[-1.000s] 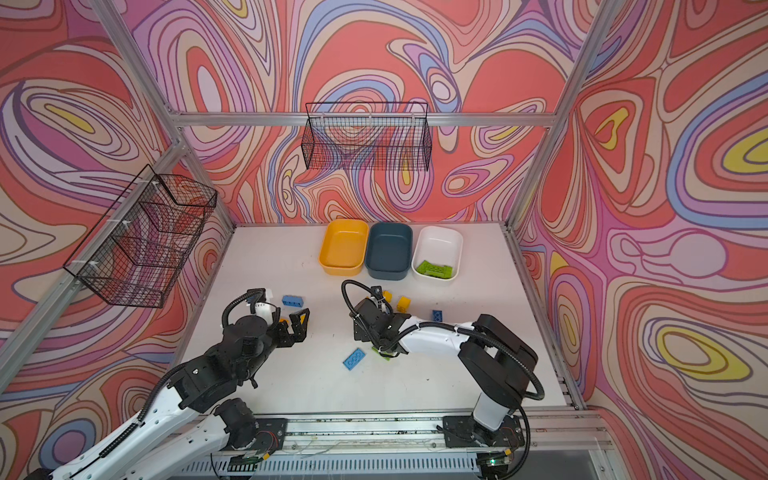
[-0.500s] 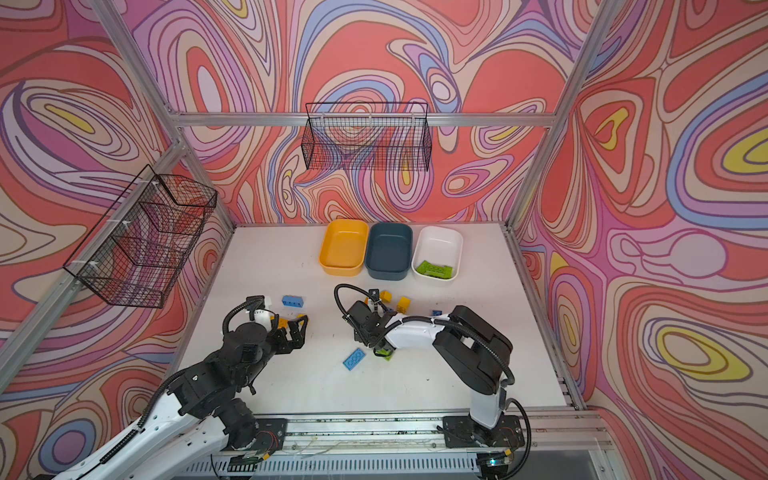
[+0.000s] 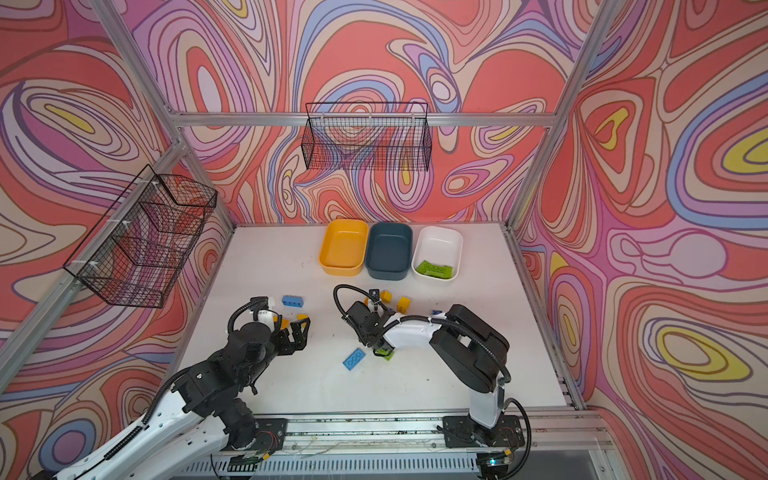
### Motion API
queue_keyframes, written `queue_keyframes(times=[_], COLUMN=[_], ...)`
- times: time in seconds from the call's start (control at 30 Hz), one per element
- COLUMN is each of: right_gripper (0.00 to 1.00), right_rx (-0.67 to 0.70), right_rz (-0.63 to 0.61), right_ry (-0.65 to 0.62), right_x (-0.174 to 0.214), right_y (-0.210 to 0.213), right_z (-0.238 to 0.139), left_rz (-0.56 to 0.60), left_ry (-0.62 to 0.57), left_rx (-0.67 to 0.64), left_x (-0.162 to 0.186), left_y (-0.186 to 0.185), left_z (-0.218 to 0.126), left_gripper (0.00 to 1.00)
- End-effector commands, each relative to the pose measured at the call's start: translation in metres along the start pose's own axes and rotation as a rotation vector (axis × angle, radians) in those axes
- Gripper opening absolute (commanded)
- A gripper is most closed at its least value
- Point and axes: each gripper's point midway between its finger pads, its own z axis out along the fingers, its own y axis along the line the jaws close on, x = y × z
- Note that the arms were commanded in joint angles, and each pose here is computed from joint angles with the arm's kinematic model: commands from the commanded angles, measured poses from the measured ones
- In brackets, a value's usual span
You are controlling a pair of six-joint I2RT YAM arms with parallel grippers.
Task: Sort the legos into containers by color
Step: 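Reach the right gripper to a lime-green brick and close on it, then carry the green brick to the white bin and open the right gripper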
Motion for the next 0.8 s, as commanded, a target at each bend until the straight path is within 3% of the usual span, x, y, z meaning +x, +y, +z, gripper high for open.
queue_keyframes(times=[0.0, 0.33, 0.77], right_gripper=[0.58, 0.57, 0.57], right_rx=[-0.032, -0.178, -0.144], right_rz=[0.020, 0.098, 0.224], right_ry=[-0.037, -0.125, -0.184], right_x=[-0.015, -0.084, -0.173], right_y=[0.005, -0.008, -0.108], right_z=[-0.019, -0.074, -0.080], left_rz=[-0.014, 0.006, 0.023], left_ry=[0.030, 0.097, 0.251], left_rx=[-0.005, -0.021, 0.000], left_x=[0.010, 0.033, 0.067], left_y=[0.003, 0.006, -0.014], left_z=[0.002, 0.018, 0.061], left_gripper=[0.95, 0.95, 0.95])
